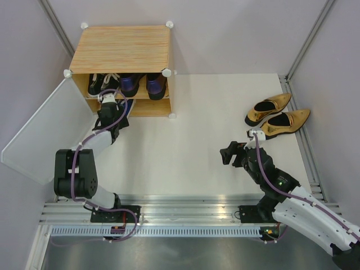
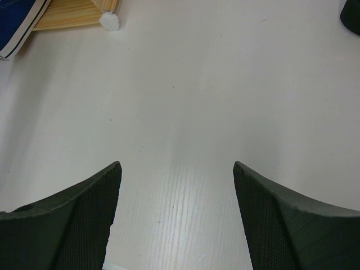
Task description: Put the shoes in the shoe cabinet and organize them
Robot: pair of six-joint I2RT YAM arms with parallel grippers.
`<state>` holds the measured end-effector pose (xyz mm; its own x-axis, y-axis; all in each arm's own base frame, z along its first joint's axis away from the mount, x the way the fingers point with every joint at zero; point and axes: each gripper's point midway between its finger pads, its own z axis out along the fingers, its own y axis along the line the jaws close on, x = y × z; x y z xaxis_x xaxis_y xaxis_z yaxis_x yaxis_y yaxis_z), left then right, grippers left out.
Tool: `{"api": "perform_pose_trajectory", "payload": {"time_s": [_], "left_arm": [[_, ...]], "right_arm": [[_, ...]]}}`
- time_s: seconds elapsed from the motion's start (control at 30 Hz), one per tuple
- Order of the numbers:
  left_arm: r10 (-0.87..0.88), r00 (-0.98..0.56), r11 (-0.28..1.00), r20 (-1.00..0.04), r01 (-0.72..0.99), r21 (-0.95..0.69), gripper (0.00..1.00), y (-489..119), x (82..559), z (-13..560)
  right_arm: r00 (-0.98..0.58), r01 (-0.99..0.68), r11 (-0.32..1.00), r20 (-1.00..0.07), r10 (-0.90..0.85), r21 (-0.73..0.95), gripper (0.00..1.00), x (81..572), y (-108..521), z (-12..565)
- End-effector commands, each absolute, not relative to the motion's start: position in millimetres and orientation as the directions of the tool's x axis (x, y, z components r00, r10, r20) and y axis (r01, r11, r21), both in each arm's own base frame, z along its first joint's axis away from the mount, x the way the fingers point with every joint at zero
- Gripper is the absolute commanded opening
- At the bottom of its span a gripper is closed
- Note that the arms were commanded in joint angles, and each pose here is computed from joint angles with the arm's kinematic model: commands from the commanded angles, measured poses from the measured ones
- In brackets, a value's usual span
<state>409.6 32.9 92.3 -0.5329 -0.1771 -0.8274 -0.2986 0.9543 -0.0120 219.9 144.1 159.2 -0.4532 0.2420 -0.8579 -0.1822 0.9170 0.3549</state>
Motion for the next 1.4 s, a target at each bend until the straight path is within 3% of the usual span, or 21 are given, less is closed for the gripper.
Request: {"api": "perform_pose_trajectory", "payload": {"time_s": [0.0, 0.2, 0.23, 0.33, 1.37], "left_arm": [[-0.215, -0.48, 0.957, -0.85, -0.278, -0.085, 0.7, 24, 429, 103], [-0.192, -0.486, 0.966, -0.853, -0.245, -0.078, 0.41, 21, 440, 99], [-0.189, -0.491, 0.966, -0.85, -0.247, -0.072, 0.27, 22, 441, 96], [-0.186, -0.486, 0.968, -0.854, -0.237, -0.076, 0.03, 20, 447, 98], [-0.181, -0.391, 0.978, -0.903, -0.17, -0.122, 0.02, 31, 526, 137]], "right_arm": [[-0.433, -0.194, 0.915, -0.868, 0.244, 0.354, 0.84, 223, 145, 165], [-0.435, -0.189, 0.92, -0.869, 0.236, 0.345, 0.84, 225, 146, 163], [-0.437, -0.186, 0.921, -0.868, 0.234, 0.342, 0.84, 225, 145, 162], [-0.437, -0.179, 0.925, -0.87, 0.229, 0.334, 0.84, 226, 144, 161], [-0.458, -0.122, 0.956, -0.87, 0.184, 0.266, 0.83, 235, 139, 147]]}}
